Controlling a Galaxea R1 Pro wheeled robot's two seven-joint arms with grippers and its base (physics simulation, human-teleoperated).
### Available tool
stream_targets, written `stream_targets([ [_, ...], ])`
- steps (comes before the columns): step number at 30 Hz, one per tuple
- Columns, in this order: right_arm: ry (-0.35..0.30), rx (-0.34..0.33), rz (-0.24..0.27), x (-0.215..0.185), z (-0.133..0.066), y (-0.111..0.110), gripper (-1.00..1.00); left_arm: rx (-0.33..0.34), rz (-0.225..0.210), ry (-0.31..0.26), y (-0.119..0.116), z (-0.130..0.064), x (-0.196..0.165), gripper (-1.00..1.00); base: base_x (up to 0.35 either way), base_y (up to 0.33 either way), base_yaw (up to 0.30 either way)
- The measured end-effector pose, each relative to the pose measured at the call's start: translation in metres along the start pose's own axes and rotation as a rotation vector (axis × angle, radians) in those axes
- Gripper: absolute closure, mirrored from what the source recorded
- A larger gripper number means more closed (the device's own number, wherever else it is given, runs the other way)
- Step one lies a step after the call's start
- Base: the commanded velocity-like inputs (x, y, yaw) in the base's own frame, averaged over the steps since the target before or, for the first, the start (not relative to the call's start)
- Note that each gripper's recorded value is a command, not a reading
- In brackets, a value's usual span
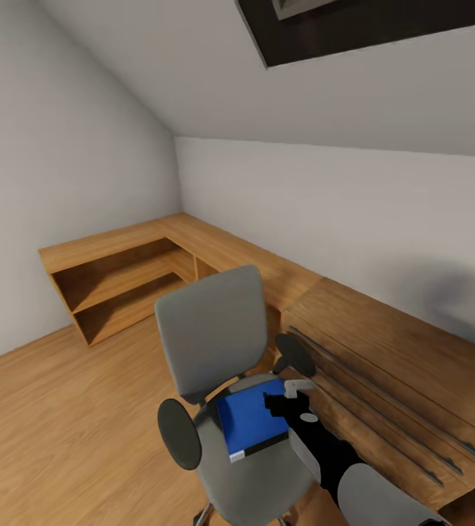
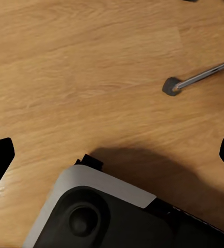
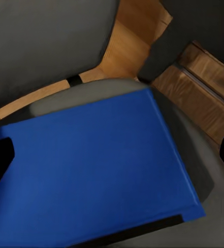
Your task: In the bedroom, organize the workspace by keeping the computer under the desk, ensuring the monitor is on the desk, placing the keyboard on the desk next to the monitor, placing the mouse on the desk next to the keyboard, moving the folder from the swivel chair onto the desk next to the mouse, stacking the notebook on top of the folder with the pen on top of the notebook, and positioning the swivel chair next to the desk.
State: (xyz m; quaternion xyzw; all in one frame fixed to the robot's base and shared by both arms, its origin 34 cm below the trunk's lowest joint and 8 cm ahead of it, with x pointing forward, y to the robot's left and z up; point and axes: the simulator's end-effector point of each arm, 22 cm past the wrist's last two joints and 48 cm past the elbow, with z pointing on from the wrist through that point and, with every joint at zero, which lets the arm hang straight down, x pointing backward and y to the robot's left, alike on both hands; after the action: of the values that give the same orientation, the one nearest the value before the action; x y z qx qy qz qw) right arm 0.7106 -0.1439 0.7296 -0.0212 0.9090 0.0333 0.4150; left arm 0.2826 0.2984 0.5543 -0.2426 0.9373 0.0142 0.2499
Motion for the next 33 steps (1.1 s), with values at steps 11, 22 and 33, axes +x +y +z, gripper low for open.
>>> stream_targets([
  [11, 0.014, 0.01, 0.0, 0.007, 0.0, -0.008, -1.0, -0.007, 0.004, -0.005, 0.006, 0.001, -0.004, -1.0, 0.0, -0.117, 0.0],
  [22, 0.015, 0.005, -0.001, 0.007, 0.001, -0.014, -1.0, 0.009, 0.023, -0.045, 0.021, 0.018, -0.06, -1.0, 0.0, -0.003, 0.0],
  [33, 0.014, 0.006, -0.003, 0.007, 0.001, -0.015, -1.0, 0.021, 0.023, 0.062, 0.0, 0.033, -0.12, -1.0, 0.0, 0.0, 0.0],
])
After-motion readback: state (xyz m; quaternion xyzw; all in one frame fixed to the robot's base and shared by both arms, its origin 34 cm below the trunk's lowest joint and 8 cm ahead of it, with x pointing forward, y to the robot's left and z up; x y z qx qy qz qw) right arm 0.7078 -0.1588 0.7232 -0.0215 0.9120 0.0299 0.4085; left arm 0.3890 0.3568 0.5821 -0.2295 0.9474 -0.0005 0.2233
